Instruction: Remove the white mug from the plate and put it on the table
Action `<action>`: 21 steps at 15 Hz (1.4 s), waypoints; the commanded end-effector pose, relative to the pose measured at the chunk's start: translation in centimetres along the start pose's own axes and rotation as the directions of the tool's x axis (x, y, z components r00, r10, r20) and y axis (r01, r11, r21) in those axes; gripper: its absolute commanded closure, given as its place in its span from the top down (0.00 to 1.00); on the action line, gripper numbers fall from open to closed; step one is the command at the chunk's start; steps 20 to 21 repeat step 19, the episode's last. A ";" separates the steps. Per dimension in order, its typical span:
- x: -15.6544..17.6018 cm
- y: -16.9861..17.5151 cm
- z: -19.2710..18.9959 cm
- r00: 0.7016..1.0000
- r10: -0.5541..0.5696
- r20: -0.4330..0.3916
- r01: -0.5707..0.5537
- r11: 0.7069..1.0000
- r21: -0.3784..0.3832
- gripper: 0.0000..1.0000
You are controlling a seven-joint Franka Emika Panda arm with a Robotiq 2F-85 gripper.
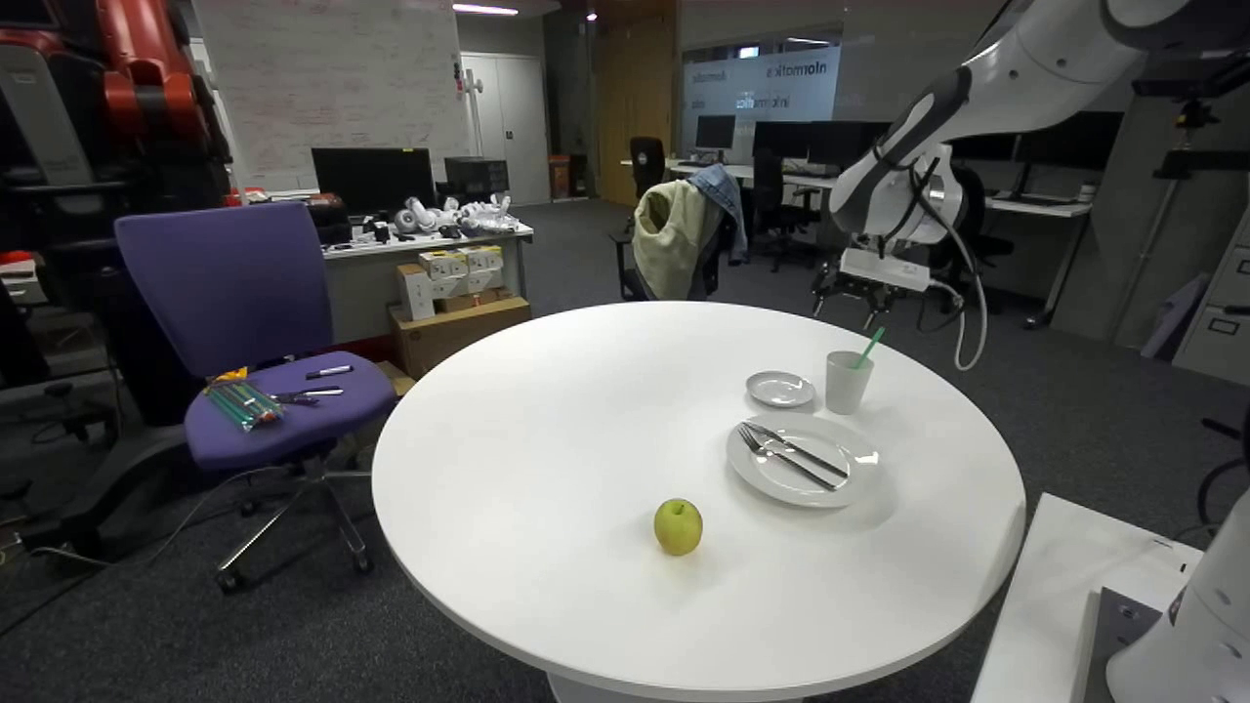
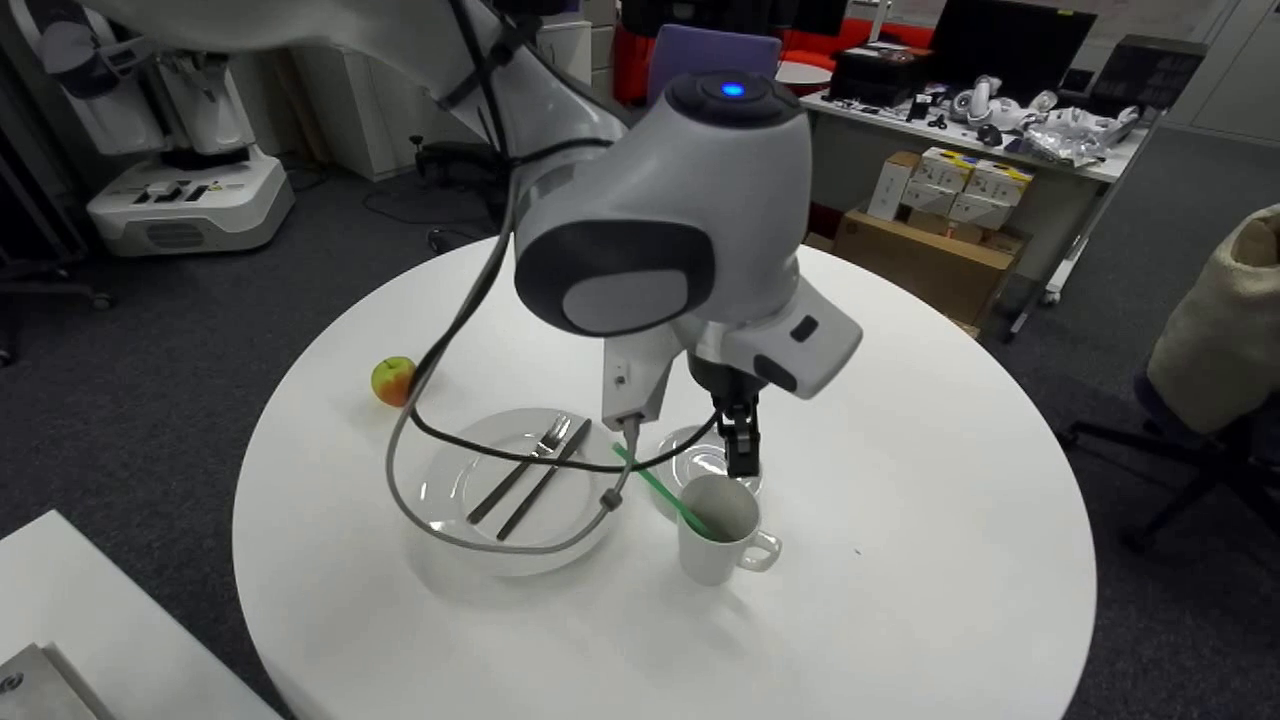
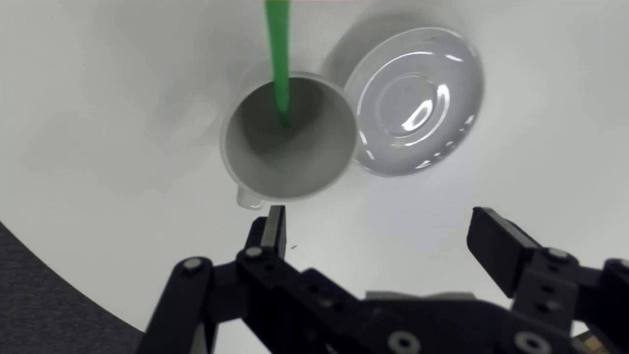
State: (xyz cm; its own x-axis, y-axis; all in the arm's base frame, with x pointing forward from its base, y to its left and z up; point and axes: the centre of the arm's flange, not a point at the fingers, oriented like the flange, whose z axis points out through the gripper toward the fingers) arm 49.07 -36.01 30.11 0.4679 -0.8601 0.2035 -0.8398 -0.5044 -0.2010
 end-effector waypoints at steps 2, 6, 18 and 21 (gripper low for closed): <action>-5.7 -3.0 -7.4 0.982 -0.183 0.037 0.178 0.978 0.108 1.00; -11.1 -6.5 -10.5 0.913 -0.401 0.070 0.391 0.912 0.126 1.00; -15.5 -9.6 -12.0 0.712 -0.672 0.204 0.650 0.741 0.168 1.00; -15.5 -9.6 -11.9 0.712 -0.671 0.206 0.650 0.742 0.168 1.00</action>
